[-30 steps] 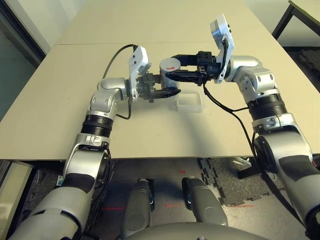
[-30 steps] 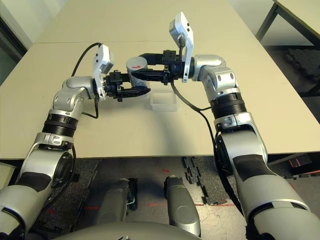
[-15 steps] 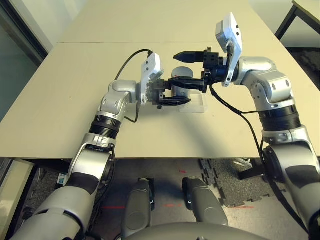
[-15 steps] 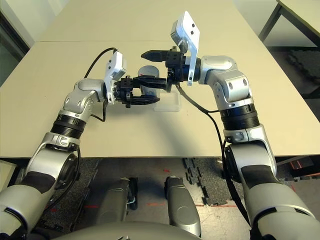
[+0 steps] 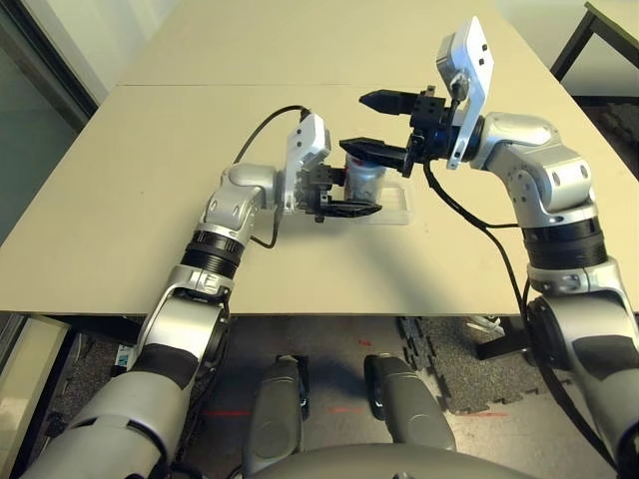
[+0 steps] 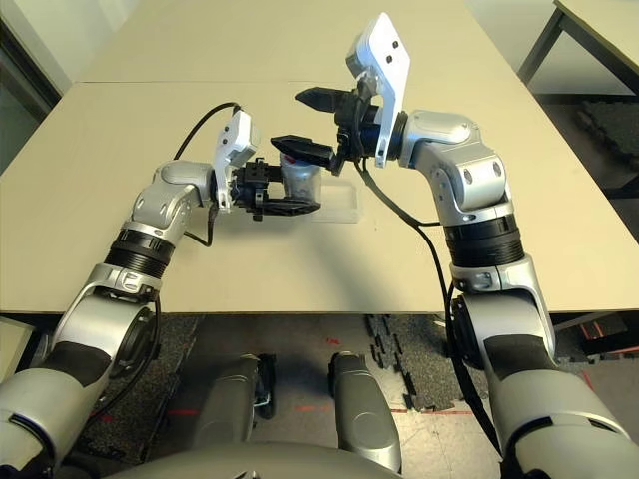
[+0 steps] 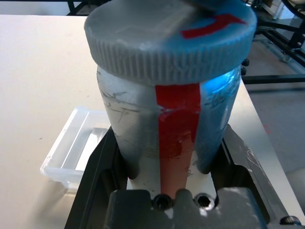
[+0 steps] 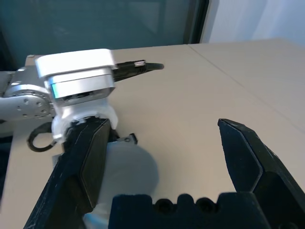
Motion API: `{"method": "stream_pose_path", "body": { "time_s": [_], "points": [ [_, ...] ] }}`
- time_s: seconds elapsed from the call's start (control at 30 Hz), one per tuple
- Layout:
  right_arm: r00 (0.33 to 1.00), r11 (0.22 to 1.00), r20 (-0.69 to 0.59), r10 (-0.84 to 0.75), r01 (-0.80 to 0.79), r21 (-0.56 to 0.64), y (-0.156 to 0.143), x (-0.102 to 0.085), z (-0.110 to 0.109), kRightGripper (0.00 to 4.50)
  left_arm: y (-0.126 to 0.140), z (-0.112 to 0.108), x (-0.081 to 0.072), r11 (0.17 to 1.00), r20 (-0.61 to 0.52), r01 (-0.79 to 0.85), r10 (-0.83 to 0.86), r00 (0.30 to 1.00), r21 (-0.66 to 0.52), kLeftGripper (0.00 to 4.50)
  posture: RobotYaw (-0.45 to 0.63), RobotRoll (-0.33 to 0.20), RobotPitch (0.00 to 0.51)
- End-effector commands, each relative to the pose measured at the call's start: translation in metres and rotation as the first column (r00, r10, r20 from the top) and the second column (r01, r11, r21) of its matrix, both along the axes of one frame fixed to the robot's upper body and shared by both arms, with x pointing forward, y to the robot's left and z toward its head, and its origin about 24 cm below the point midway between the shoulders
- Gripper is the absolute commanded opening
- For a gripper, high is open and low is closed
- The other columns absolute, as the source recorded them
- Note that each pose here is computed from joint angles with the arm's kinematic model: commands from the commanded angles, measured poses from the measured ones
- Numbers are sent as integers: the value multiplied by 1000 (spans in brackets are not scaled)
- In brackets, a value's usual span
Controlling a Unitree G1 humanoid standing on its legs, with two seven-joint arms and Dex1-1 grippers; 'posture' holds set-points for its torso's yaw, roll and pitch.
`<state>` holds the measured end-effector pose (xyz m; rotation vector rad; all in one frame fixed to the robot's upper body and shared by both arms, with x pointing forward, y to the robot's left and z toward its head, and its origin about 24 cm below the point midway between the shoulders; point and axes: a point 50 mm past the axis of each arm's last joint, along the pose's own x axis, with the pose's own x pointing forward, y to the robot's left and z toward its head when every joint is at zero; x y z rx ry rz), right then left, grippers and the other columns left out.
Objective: Pour the medicine from the bottle into the box.
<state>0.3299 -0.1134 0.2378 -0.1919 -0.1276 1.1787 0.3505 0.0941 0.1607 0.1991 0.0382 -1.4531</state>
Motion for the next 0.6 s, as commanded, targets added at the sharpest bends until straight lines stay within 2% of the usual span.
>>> {"method": "stream_pose_path", "body": {
  "time_s": [0.03,0.2,0.6],
  "points": [
    [999,1000,-27,25,-25,2,2,-8,1,4500,6,4,5,1000,27,-29,29,999,7,2503,-192,0,128],
    [997,999,-65,28,-29,-16,1,-14,1,4500,14,3,10,998,49,-49,47,998,27,2503,-193,0,128],
    [996,999,-87,16,-19,-31,4,-14,-4,4500,6,7,8,999,106,5,-9,994,31,2503,-193,0,125]
  ]
}}
